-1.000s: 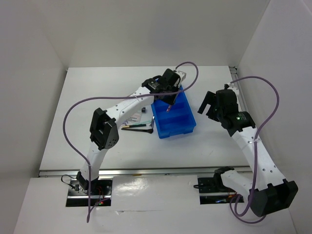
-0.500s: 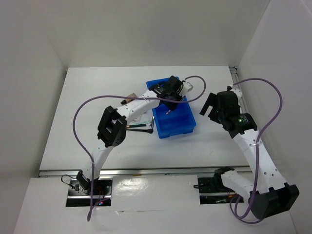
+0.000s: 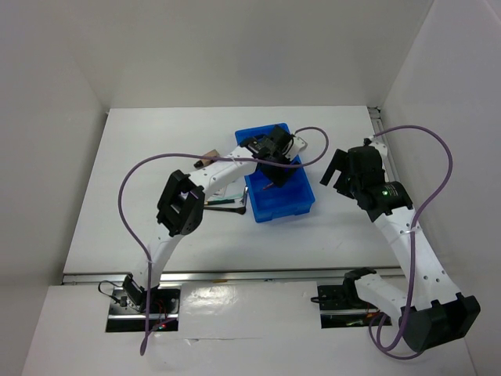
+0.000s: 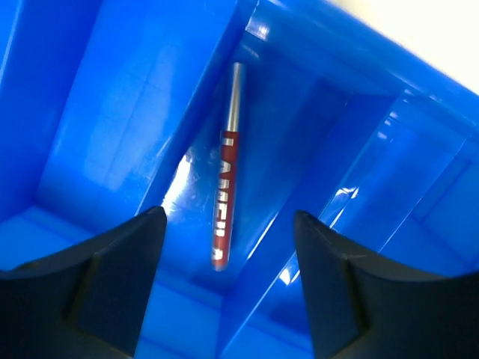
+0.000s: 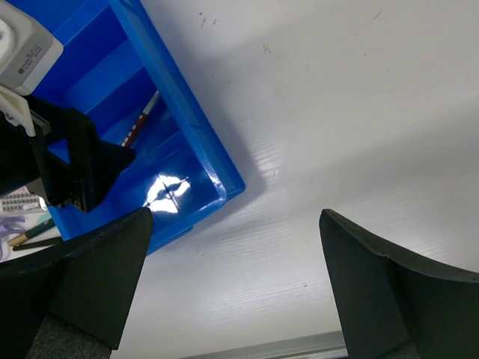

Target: Organize the makeup

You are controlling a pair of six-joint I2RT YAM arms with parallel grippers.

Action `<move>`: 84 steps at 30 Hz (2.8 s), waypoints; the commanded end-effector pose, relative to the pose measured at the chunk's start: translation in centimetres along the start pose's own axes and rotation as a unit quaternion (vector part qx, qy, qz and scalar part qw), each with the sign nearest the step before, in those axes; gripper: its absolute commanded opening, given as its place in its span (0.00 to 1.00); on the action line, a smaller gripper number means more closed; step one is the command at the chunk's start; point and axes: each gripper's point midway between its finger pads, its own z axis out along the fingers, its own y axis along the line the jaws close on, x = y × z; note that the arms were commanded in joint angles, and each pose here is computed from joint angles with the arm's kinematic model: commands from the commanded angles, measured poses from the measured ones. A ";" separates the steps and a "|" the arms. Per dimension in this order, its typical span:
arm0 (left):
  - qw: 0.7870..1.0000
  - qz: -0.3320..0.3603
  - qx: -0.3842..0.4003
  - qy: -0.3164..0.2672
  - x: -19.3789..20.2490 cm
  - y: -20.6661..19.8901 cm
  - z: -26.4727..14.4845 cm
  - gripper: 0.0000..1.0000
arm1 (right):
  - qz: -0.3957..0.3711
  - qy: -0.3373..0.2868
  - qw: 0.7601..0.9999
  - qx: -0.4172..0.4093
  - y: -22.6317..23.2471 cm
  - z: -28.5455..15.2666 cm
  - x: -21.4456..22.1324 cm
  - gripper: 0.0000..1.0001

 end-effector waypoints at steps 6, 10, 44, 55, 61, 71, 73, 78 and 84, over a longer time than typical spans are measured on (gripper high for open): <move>0.993 -0.040 -0.062 -0.087 -4.8 2.3 -8.5 0.80 | 0.007 -0.005 1.000 -0.016 0.8 -0.3 -0.5 1.00; 0.976 -0.140 -0.088 -0.142 -4.3 4.1 -14.4 0.63 | 0.008 -0.006 1.000 -0.017 0.8 -0.1 -0.4 1.00; 0.805 -0.552 -0.217 0.019 15.6 9.9 -8.2 0.58 | 0.004 0.011 1.000 -0.027 0.7 1.3 1.2 1.00; 0.793 -0.569 -0.212 0.049 18.5 7.6 -6.9 0.48 | 0.003 0.019 0.999 -0.032 0.9 1.6 1.6 1.00; 0.790 -0.573 -0.213 0.048 18.0 7.1 -6.2 0.47 | 0.002 0.029 0.999 -0.038 1.2 1.8 2.0 1.00; 0.767 -0.593 -0.235 0.070 19.6 6.2 -6.0 0.45 | 0.001 0.030 0.999 -0.031 0.9 1.8 2.1 1.00; 0.767 -0.592 -0.237 0.075 19.8 6.2 -6.1 0.45 | 0.001 0.030 0.999 -0.031 0.9 1.8 2.1 1.00; 0.769 -0.588 -0.244 0.063 19.3 6.0 -6.7 0.49 | 0.001 0.030 0.999 -0.031 0.9 1.8 2.1 1.00; 0.801 -0.549 -0.236 0.046 16.2 6.9 -8.8 0.55 | 0.000 0.034 0.999 -0.029 0.8 1.7 2.3 1.00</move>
